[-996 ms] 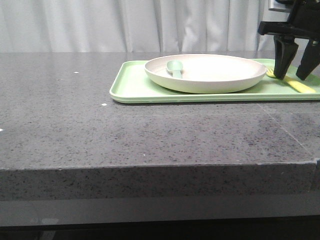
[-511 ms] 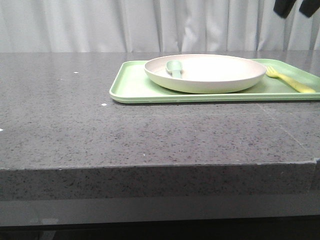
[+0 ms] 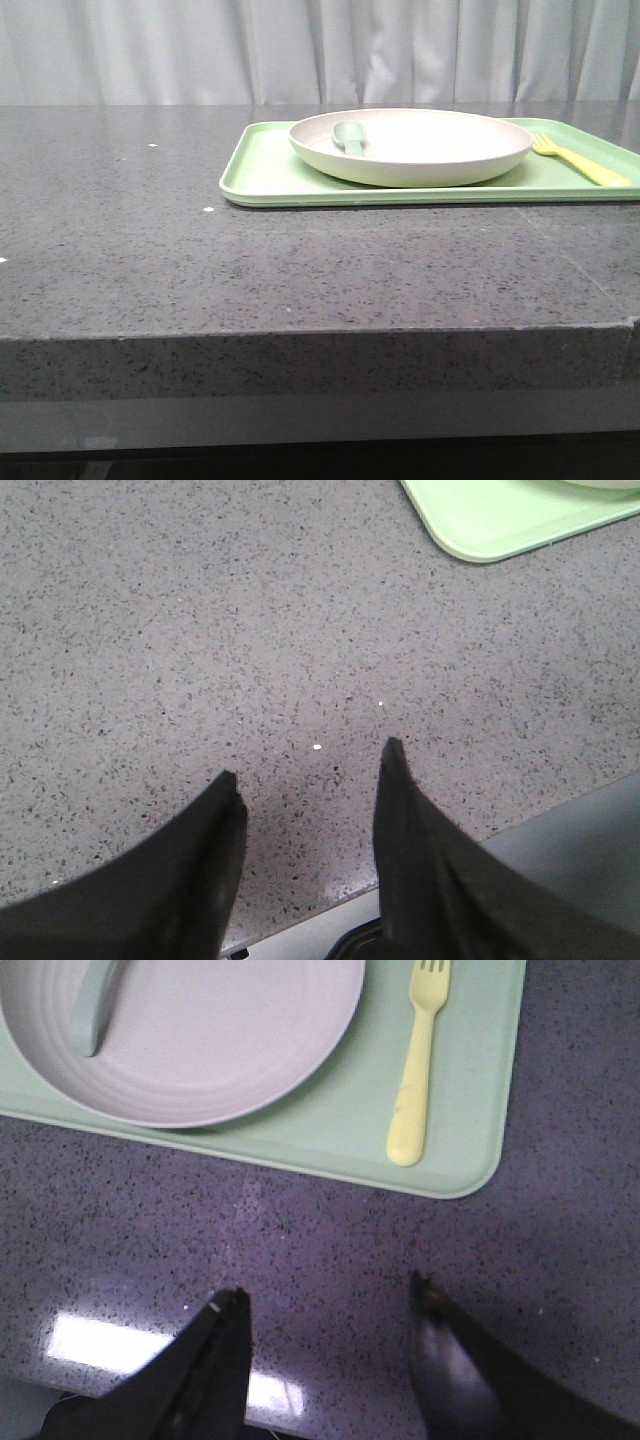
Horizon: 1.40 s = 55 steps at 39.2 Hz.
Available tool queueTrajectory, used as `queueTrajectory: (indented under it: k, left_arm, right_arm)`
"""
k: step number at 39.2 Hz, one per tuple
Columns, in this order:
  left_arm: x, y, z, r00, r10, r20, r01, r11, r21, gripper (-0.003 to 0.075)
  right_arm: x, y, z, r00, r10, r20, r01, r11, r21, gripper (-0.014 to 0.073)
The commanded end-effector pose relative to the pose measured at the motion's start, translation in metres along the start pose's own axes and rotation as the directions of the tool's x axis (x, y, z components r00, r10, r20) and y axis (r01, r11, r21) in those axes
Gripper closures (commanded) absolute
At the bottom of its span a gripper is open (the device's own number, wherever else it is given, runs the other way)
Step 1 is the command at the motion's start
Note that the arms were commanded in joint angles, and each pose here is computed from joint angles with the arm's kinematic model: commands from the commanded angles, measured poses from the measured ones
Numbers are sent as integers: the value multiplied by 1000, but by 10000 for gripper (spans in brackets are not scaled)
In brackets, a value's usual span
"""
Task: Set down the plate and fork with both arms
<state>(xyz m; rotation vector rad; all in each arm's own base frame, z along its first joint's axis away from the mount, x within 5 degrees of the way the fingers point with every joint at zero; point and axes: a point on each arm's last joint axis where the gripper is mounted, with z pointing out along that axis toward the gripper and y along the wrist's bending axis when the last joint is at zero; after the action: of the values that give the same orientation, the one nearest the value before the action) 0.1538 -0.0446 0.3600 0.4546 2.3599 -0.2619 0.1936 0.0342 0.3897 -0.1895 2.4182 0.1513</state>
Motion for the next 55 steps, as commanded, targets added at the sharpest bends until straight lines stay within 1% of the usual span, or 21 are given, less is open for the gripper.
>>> queueTrajectory:
  k: [1, 7, 15, 20, 27, 30, 32, 33, 35, 38, 42, 45, 52, 55]
  left_arm:
    - [-10, -1, -7, 997, -7, 79, 7, 1000, -4, 415]
    - [-10, 0, -8, 996, -7, 85, 7, 1000, -5, 415]
    - [-10, 0, -8, 996, -7, 86, 7, 1000, -6, 415]
    - [-10, 0, -8, 996, -7, 86, 7, 1000, -6, 415]
    - [-10, 0, -8, 996, -7, 86, 7, 1000, -6, 415]
    - [-10, 0, -8, 996, -7, 86, 7, 1000, -6, 416]
    - [-10, 0, -8, 996, -7, 86, 7, 1000, -6, 426]
    - [-10, 0, -8, 996, -7, 86, 7, 1000, -6, 438]
    - [-10, 0, -8, 996, -7, 88, 7, 1000, -6, 466]
    - [-10, 0, -8, 996, -7, 88, 7, 1000, -6, 556]
    - [-10, 0, -8, 996, -7, 89, 7, 1000, -7, 664]
    - [-11, 0, -8, 996, -7, 92, 7, 1000, -8, 736]
    - [-14, 1, -8, 991, -43, 129, 46, 999, -19, 738]
    - [-16, 3, -8, 986, -77, 149, 83, 996, -29, 738]
  right_arm:
    - [11, 0, -24, 987, -19, 162, 17, 1000, 12, 201]
    - [39, 0, -34, 965, -20, 261, 17, 1000, 16, 201]
    - [72, 0, -46, 909, -25, 415, 17, 1000, 21, 201]
    - [82, -1, -47, 901, -30, 433, 20, 999, 27, 201]
    - [87, -1, -42, 911, -30, 411, 20, 999, 29, 211]
    - [88, -1, -41, 913, -30, 406, 20, 999, 29, 261]
    - [89, -1, -40, 914, -30, 404, 20, 999, 29, 330]
    - [89, -1, -40, 914, -30, 404, 20, 999, 29, 351]
    - [89, -1, -40, 915, -30, 401, 20, 999, 29, 434]
    - [89, -1, -40, 915, -30, 401, 20, 999, 29, 556]
    - [89, -1, -40, 915, -30, 401, 20, 999, 29, 663]
    - [89, -1, -40, 916, -30, 399, 20, 999, 29, 662]
    - [89, -1, -40, 917, -30, 398, 20, 999, 29, 663]
    - [89, -1, -40, 917, -29, 398, 20, 999, 28, 663]
